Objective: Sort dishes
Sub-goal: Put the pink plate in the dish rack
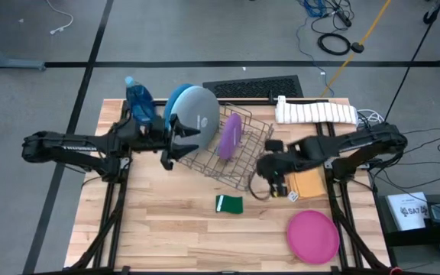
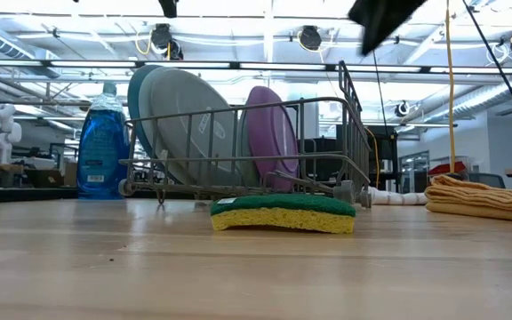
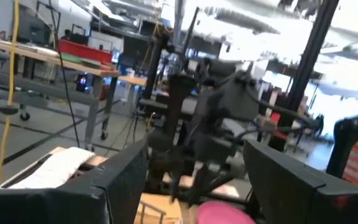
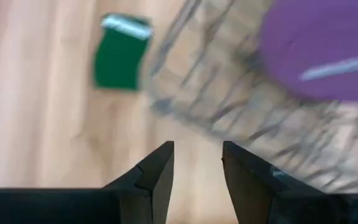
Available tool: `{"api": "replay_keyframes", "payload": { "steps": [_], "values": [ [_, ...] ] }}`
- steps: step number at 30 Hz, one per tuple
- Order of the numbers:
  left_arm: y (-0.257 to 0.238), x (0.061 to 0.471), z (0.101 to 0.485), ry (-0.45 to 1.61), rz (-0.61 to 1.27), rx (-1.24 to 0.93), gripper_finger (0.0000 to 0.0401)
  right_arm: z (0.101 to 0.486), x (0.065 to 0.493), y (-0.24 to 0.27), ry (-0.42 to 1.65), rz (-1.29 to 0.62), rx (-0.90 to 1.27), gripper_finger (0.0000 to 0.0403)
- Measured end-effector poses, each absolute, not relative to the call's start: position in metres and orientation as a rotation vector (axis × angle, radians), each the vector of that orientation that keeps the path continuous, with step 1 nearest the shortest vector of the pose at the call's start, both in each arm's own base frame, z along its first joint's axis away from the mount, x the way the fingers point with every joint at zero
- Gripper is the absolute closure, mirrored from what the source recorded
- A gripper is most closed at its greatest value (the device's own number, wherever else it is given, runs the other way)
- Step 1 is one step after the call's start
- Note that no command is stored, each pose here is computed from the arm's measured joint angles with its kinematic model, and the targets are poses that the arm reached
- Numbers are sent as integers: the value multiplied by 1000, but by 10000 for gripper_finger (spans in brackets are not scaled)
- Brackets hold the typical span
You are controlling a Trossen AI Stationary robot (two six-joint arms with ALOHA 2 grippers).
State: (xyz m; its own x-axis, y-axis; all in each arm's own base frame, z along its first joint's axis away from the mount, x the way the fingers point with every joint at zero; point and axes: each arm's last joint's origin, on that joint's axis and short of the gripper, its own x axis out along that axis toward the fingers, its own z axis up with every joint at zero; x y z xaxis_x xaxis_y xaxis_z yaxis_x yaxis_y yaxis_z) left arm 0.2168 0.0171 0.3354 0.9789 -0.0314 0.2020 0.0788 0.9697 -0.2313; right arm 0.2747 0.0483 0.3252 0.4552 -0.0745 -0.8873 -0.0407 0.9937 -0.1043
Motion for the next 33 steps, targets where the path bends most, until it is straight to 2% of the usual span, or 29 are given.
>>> {"api": "replay_keyframes", "payload": {
  "steps": [11, 18, 22, 27, 33],
  "values": [
    [-25, 222, 326, -126, -20, -191, 137, 315, 239, 126, 1324, 64, 174, 273],
    [-50, 228, 319, -117, -29, -159, 137, 292, 225, 176, 1441, 160, 49, 273],
    [-64, 239, 308, -83, -33, -174, 137, 262, 225, 195, 1535, 170, -10, 273],
    [-78, 253, 294, -87, -28, -174, 137, 226, 224, 207, 1641, 219, -139, 273],
    [-83, 263, 288, -121, -44, -168, 137, 204, 235, 211, 1662, 315, -263, 273]
  ]
}}
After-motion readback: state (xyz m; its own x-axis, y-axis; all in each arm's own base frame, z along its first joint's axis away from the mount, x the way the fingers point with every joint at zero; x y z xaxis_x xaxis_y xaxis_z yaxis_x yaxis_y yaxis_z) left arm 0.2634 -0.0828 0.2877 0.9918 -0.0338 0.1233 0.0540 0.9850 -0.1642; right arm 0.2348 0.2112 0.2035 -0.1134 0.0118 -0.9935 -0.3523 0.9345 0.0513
